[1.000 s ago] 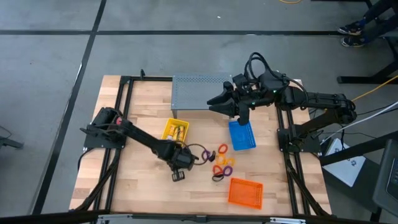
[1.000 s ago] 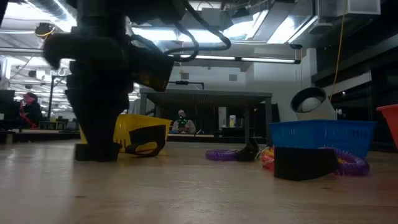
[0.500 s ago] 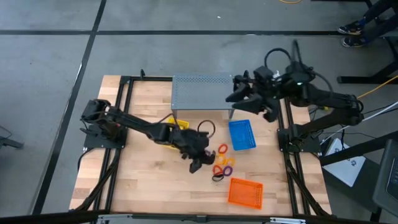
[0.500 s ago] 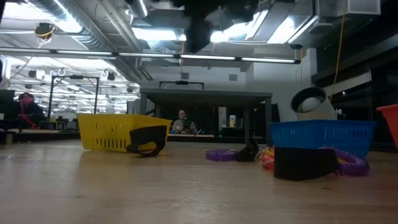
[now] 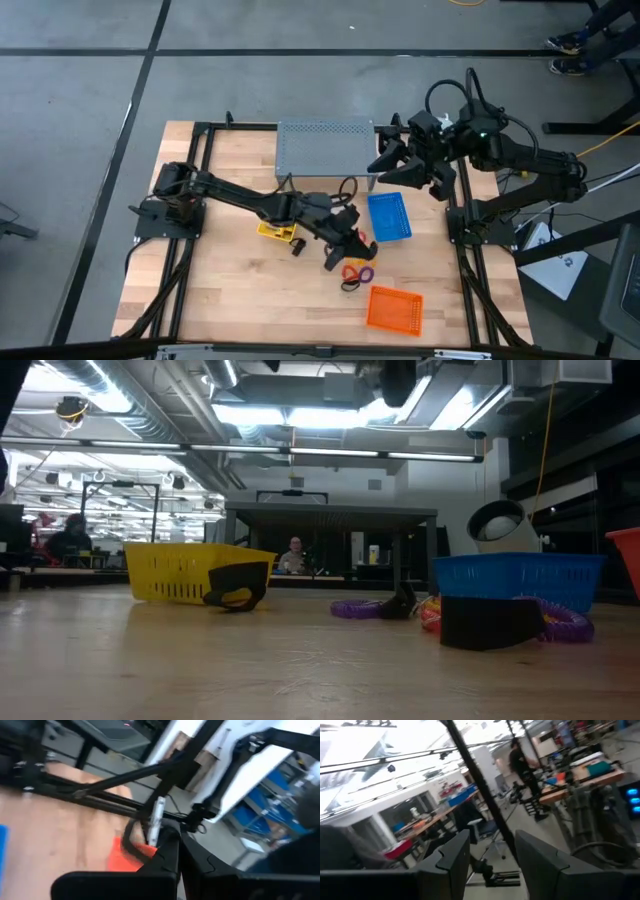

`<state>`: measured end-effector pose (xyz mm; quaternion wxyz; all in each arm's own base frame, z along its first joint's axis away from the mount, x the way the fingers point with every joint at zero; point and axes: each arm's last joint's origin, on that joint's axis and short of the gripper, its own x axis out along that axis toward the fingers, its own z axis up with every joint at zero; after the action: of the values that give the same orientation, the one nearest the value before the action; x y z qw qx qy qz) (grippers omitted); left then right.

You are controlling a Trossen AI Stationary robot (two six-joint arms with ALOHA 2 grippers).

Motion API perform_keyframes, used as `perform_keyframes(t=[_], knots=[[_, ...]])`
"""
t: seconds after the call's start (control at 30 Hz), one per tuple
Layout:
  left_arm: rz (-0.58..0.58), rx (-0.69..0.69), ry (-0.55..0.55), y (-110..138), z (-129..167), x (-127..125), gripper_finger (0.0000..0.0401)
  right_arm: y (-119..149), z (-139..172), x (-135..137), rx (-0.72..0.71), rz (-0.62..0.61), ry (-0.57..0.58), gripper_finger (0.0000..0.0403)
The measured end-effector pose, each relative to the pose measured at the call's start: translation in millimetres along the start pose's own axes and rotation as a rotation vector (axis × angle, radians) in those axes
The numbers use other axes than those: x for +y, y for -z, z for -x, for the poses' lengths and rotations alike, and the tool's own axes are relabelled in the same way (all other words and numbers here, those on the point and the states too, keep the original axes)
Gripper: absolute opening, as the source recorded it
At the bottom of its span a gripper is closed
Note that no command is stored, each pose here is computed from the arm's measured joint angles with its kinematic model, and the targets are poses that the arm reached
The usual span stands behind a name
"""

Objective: Pick & Place Office Desk Supplies
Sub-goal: Put the black rubber band into the blue bin

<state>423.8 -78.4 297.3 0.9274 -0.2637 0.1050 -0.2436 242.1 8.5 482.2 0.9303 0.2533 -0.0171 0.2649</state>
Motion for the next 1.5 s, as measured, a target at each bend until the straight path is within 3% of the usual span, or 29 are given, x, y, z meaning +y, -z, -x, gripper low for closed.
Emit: perform_keyframes(t=[0.17, 0.4, 0.6, 0.77, 0.97, 1.5], knots=[[-0.022, 0.007, 0.05, -19.2, 15.8, -9.2, 0.0002, 0.1, 4.3, 5.0, 0.029, -0.007, -0.038, 0.016], [0.028, 0.154, -0.193, -18.7, 39.1, 19.9, 0.0003, 0.1, 7.0, 10.5, 0.017, 0.022, -0.027, 0.016], [-0.01, 0.114, -0.315, -13.8, 32.8, 50.1, 0.0003, 3.6, 6.0, 8.3, 0.016, 0.042, 0.046, 0.016], [0.0, 0.021, -0.306, -11.8, 24.0, 83.4, 0.0003, 3.0, 6.1, 7.2, -0.007, 0.05, 0.087, 0.016], [0.031, -0.018, -0.386, 0.0, 19.7, 119.4, 0.0003, 2.9, 6.0, 7.0, -0.014, 0.049, 0.099, 0.016], [0.049, -0.094, -0.33, 17.6, -1.0, 152.5, 0.0003, 2.7, 6.2, 4.9, -0.04, 0.027, 0.156, 0.016]])
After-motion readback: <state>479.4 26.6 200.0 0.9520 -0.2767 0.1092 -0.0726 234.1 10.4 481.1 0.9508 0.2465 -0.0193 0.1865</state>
